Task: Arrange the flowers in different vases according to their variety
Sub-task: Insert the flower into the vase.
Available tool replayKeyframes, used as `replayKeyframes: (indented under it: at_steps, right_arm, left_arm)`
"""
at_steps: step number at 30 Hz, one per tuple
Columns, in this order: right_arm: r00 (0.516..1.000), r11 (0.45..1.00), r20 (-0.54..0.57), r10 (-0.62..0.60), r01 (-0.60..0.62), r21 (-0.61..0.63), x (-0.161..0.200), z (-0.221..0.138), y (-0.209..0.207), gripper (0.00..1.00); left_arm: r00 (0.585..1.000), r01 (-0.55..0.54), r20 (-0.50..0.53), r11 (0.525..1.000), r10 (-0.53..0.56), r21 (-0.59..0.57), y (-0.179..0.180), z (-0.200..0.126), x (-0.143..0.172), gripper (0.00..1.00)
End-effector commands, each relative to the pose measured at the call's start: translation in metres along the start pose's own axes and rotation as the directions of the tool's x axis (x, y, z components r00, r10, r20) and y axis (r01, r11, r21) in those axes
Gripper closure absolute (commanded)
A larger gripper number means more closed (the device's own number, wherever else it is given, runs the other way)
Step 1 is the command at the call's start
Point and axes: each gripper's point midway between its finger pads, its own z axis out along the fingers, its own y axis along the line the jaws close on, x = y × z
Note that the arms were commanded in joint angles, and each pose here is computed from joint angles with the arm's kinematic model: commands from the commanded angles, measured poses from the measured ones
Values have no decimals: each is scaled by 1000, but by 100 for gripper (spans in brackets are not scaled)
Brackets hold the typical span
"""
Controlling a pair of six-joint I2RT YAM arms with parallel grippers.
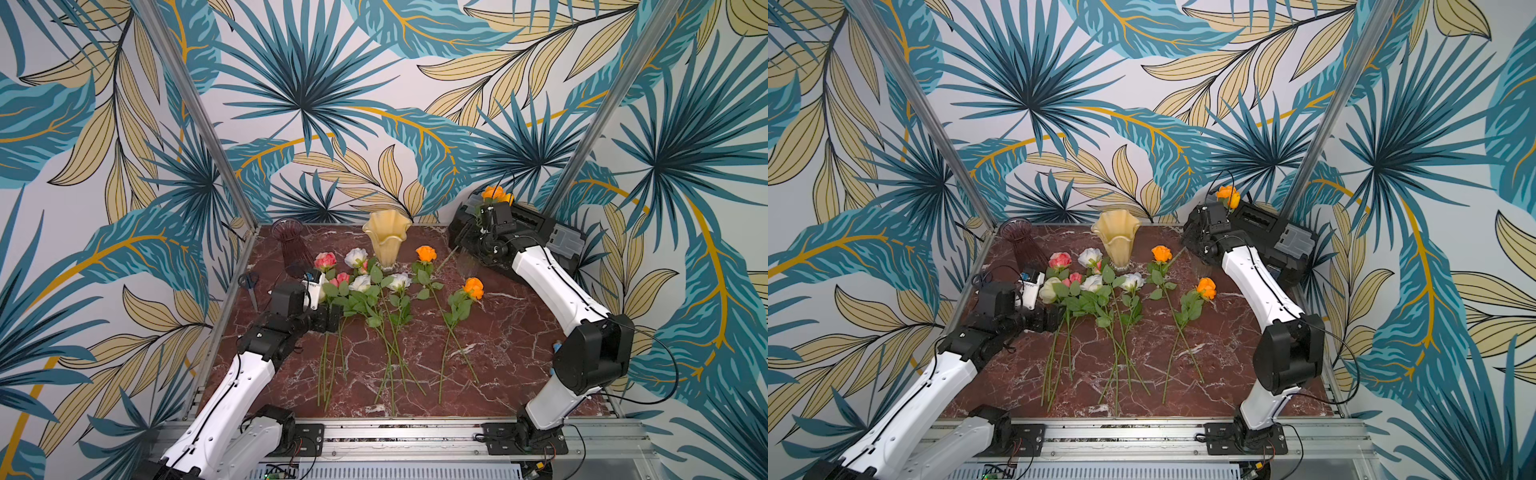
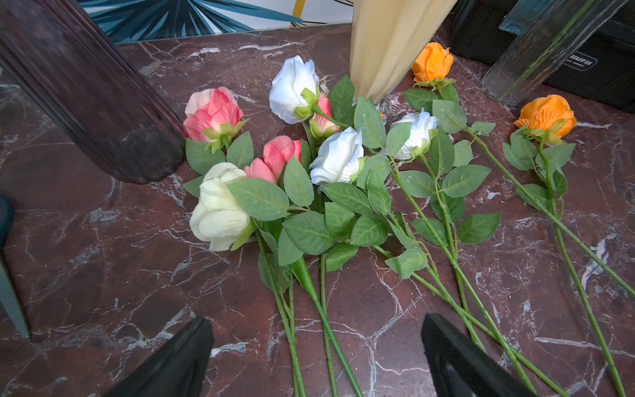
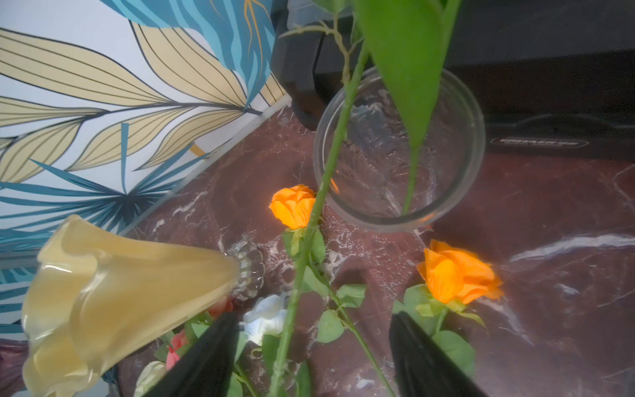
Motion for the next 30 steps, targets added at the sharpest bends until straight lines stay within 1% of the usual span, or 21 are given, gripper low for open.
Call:
replayKeyframes:
  at_steps: [1,4,7,9,14,17,18,20,22,23,27,30]
  right_arm:
    - [996,996,1,89,-89,-24,3,17,-2,29]
    - [992,991,-23,128,-128,-40,5,31,-1,31]
    - [990,989,-14,140,-141,-50,4,42,0,33]
    - [991,990,2,136,-136,-49,1,46,0,37]
    - [993,992,19,116,-115,-43,-3,57,0,49]
    - [993,993,26,112,-111,-42,-4,60,0,63]
    - [993,993,30,110,-109,-41,-5,60,0,70]
    - [994,994,38,104,-102,-45,-6,57,0,81]
    - [995,995,47,87,-84,-51,-8,54,2,97]
    - [996,996,53,77,-74,-50,-9,52,2,100]
    - [996,998,83,22,-17,-57,-13,38,6,100]
    - [991,997,125,-44,52,-65,-17,23,14,100]
  left_arm:
    - [999,-25,46,1000,24,9,-4,-12,-16,0]
    - [998,-26,50,1000,26,5,-4,-13,-16,0]
    - [998,-29,55,1000,28,2,-3,-14,-17,0]
    - [998,-29,58,1000,29,-2,-3,-14,-18,0]
    - [998,-30,58,1000,30,-6,-2,-14,-17,0]
    - [998,-31,58,999,31,-9,-1,-14,-17,0]
    - [998,-31,58,999,32,-11,-1,-14,-17,0]
    - [998,-30,58,999,30,-12,-1,-14,-17,0]
    - [998,-29,57,999,30,-13,-1,-14,-17,0]
    - [998,-29,57,999,30,-13,-1,-14,-17,0]
    - [998,-29,55,999,30,-13,0,-12,-17,0]
    - [998,-28,55,1000,28,-11,-1,-12,-17,0]
